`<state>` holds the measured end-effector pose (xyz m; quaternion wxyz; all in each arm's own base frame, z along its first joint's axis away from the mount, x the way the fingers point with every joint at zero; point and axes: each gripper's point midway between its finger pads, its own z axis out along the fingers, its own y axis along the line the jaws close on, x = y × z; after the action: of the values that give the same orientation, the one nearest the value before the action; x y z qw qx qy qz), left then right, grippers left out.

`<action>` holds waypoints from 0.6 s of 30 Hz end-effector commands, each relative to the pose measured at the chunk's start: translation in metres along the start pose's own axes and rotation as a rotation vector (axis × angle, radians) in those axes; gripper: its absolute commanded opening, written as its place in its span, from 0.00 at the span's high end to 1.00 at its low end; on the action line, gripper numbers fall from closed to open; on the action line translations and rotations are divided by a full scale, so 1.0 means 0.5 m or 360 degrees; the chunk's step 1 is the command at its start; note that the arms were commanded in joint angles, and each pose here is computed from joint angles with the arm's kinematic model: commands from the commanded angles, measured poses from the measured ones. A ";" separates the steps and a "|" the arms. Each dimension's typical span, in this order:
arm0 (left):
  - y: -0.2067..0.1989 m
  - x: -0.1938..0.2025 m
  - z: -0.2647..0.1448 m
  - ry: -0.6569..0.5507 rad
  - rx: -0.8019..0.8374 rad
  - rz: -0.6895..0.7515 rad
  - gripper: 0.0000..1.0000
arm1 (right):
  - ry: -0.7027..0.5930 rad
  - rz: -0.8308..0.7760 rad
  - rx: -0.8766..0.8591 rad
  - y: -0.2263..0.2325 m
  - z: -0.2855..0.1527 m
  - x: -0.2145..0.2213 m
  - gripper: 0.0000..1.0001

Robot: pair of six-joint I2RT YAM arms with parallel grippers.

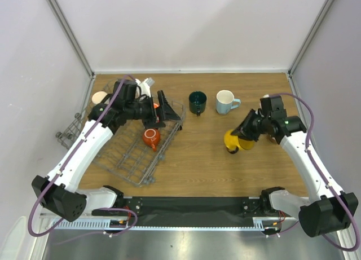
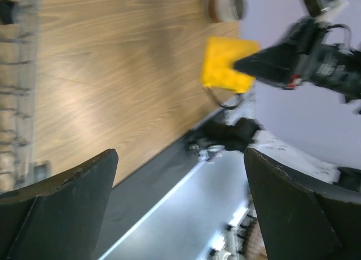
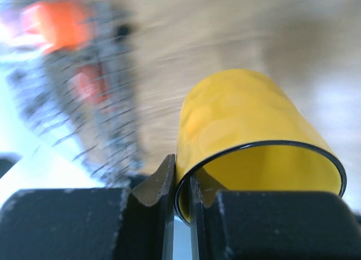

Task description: Load the cups into the dish rack

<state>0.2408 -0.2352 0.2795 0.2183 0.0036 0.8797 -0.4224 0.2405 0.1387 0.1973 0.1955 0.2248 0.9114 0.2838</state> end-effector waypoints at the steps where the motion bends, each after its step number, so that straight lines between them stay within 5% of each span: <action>1: -0.115 -0.018 -0.049 -0.0063 0.0342 0.0001 0.00 | -0.0002 -0.0266 -0.0596 0.172 -0.056 -0.017 1.00; 7: -0.232 -0.007 -0.103 -0.0011 0.0891 0.0016 0.00 | 0.0050 -0.0610 -0.1201 0.310 -0.177 0.006 1.00; 18: -0.294 0.000 -0.126 0.0131 0.1200 -0.0042 0.00 | 0.0058 -0.0974 -0.1817 0.452 -0.391 0.050 1.00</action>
<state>0.2023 -0.2771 0.4007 0.1866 0.0671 0.7072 -0.6786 0.2367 0.2296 0.4104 0.3090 -0.0808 0.7218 0.6140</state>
